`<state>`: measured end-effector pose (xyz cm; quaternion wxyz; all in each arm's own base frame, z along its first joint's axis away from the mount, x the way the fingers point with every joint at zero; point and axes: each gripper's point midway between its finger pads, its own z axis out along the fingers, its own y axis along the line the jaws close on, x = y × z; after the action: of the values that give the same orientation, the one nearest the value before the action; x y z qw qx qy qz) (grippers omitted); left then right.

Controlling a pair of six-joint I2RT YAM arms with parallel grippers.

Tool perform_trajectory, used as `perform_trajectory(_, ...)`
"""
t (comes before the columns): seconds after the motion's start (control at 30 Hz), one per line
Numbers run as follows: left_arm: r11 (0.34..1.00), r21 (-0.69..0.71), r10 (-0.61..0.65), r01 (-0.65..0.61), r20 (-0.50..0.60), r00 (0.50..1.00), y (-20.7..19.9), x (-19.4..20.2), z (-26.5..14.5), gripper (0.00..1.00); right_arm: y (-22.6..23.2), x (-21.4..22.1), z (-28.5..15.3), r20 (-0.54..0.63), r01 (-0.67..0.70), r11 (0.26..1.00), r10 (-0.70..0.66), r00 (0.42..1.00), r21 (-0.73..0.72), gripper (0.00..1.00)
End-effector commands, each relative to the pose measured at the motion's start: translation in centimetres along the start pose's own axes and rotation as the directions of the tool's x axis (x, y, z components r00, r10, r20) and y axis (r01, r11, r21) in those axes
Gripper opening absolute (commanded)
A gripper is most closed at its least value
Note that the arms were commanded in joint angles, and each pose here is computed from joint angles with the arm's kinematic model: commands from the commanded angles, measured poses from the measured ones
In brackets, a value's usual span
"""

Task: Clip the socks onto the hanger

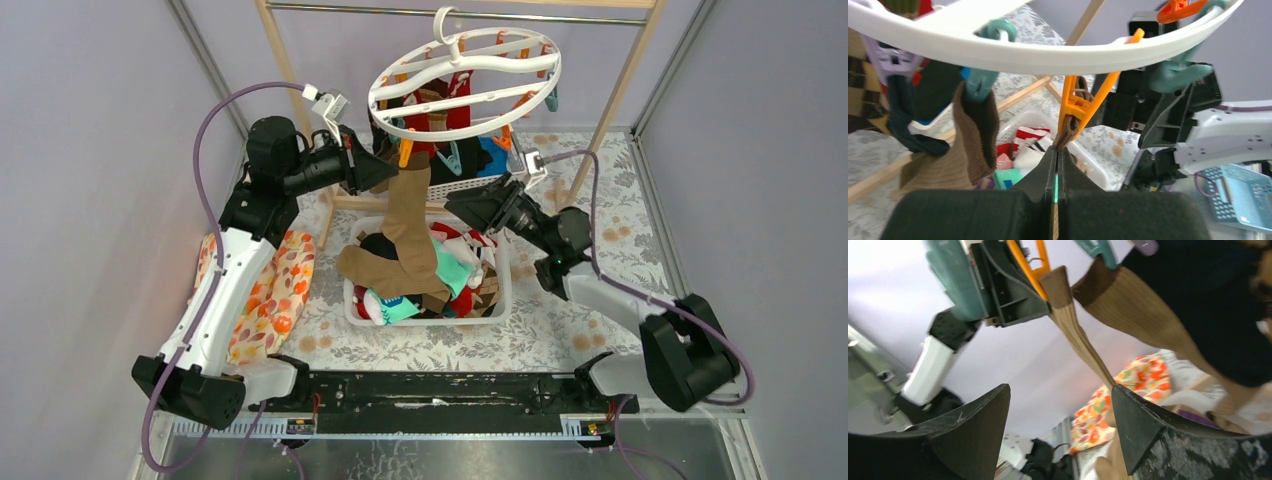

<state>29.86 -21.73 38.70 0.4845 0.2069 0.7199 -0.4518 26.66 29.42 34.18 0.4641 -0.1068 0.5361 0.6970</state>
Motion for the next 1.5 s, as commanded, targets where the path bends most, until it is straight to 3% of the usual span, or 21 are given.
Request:
perform_trajectory(0.0,0.983,-0.106,0.154,-0.147,0.066,0.986,0.4,-2.9,-1.3,0.00,-1.1,-2.9,-1.3,0.129,0.169,0.971,-0.192,0.973,0.167,0.80)
perform_trajectory(0.23,0.962,-0.201,0.199,-0.183,0.064,0.978,2.0,-3.3,-1.7,0.00,2.1,-7.3,0.6,0.219,0.322,0.938,-0.344,0.913,0.129,0.80)
perform_trajectory(0.53,0.945,-0.243,0.239,-0.218,0.059,0.969,2.4,-3.5,-2.3,0.00,4.3,-9.4,3.7,0.308,0.345,0.938,-0.318,0.897,-0.037,0.79)
perform_trajectory(0.83,0.945,-0.230,0.250,-0.231,0.057,0.967,1.9,-3.5,-2.5,0.00,6.3,-7.9,6.5,0.309,0.380,0.914,-0.325,0.894,-0.138,0.79)
perform_trajectory(1.03,0.942,-0.230,0.265,-0.246,0.055,0.963,1.7,-3.6,-2.8,0.00,6.2,-7.3,7.1,0.310,0.391,0.911,-0.336,0.889,-0.133,0.74)
perform_trajectory(1.13,0.940,-0.232,0.271,-0.251,0.055,0.961,1.7,-3.6,-2.9,0.00,6.4,-7.2,7.1,0.304,0.394,0.907,-0.337,0.891,-0.148,0.63)
perform_trajectory(1.33,0.927,-0.258,0.295,-0.273,0.052,0.954,2.3,-3.9,-2.8,0.00,6.8,-7.0,6.6,0.307,0.398,0.906,-0.342,0.888,-0.141,0.22)
perform_trajectory(1.47,0.904,-0.290,0.344,-0.313,0.062,0.937,3.0,-4.8,-2.7,0.00,6.5,-7.2,6.9,0.305,0.427,0.901,-0.386,0.870,-0.077,0.07)
